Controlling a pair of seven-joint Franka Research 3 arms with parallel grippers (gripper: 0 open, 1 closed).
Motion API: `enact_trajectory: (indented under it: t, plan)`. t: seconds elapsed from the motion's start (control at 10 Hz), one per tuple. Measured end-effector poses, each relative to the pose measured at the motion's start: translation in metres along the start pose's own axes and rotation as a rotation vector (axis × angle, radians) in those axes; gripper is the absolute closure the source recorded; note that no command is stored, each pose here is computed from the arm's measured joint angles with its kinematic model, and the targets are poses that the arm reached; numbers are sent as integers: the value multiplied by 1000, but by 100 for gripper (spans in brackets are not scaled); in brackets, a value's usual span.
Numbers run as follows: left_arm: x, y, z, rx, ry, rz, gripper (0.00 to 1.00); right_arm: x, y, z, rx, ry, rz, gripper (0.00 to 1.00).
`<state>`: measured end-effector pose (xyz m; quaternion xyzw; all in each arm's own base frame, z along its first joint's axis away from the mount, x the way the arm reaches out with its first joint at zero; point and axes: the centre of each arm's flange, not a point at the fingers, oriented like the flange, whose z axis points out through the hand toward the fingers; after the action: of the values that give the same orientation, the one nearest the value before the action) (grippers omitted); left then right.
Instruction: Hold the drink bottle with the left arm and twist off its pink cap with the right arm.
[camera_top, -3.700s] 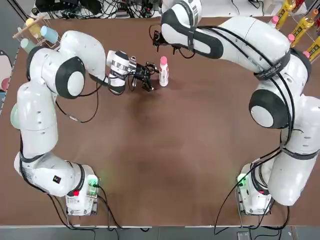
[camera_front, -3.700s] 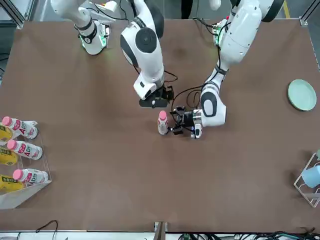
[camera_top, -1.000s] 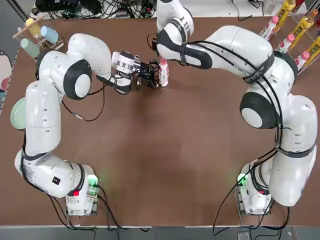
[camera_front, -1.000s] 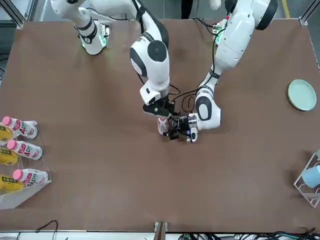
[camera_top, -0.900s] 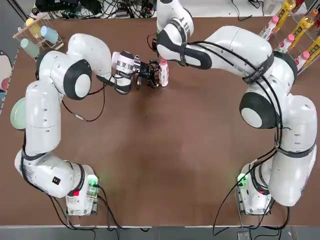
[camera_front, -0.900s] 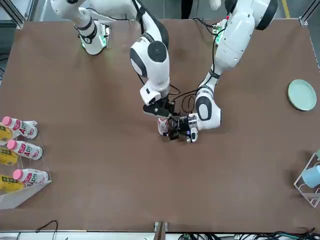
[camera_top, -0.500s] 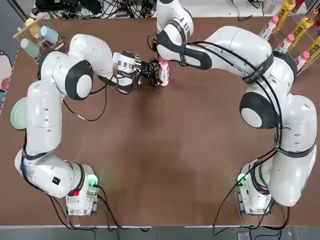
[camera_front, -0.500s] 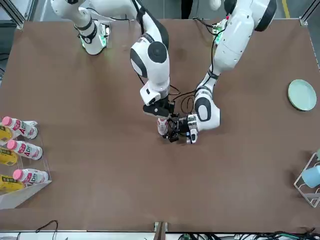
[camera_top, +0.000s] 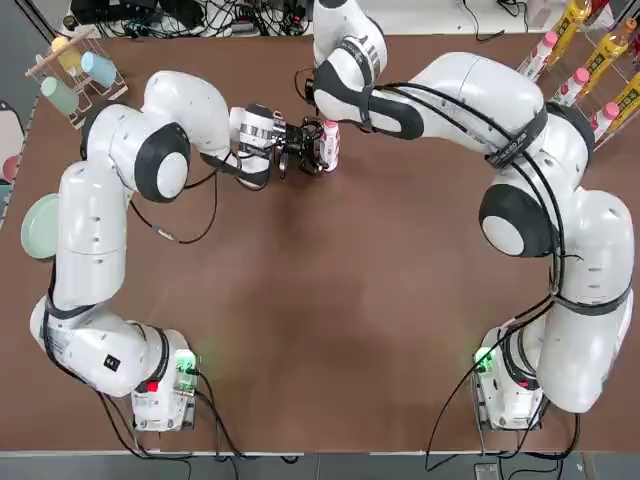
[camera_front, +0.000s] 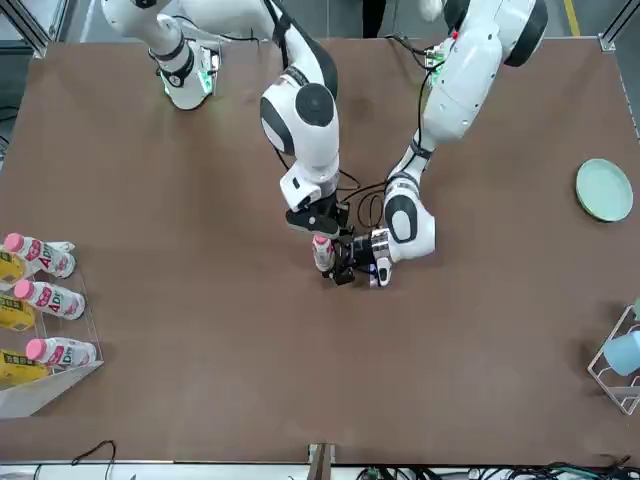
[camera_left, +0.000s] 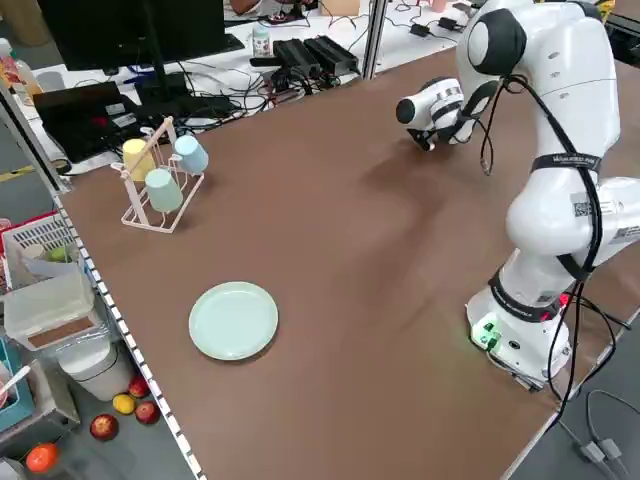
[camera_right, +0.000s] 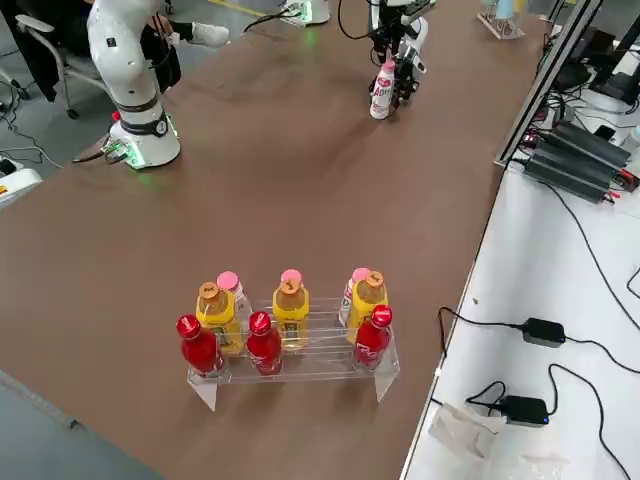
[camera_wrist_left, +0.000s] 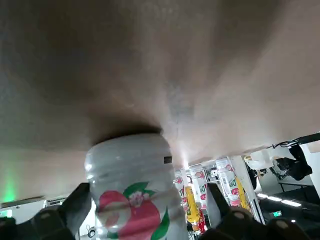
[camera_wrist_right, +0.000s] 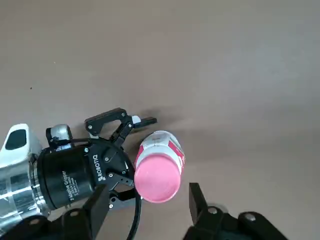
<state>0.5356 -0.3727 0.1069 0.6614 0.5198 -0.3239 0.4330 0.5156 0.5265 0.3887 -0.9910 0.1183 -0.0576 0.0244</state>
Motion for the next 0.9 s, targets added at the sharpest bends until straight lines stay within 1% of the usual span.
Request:
enact_trajectory:
  t: [0.3,0.9]
  plan:
    - [2,-2,0,2,2,37,0,0,0,0,0,0,1,26]
    - [5,-7,5,12,6,80,0,-1,1,6,-8,-5,3,33]
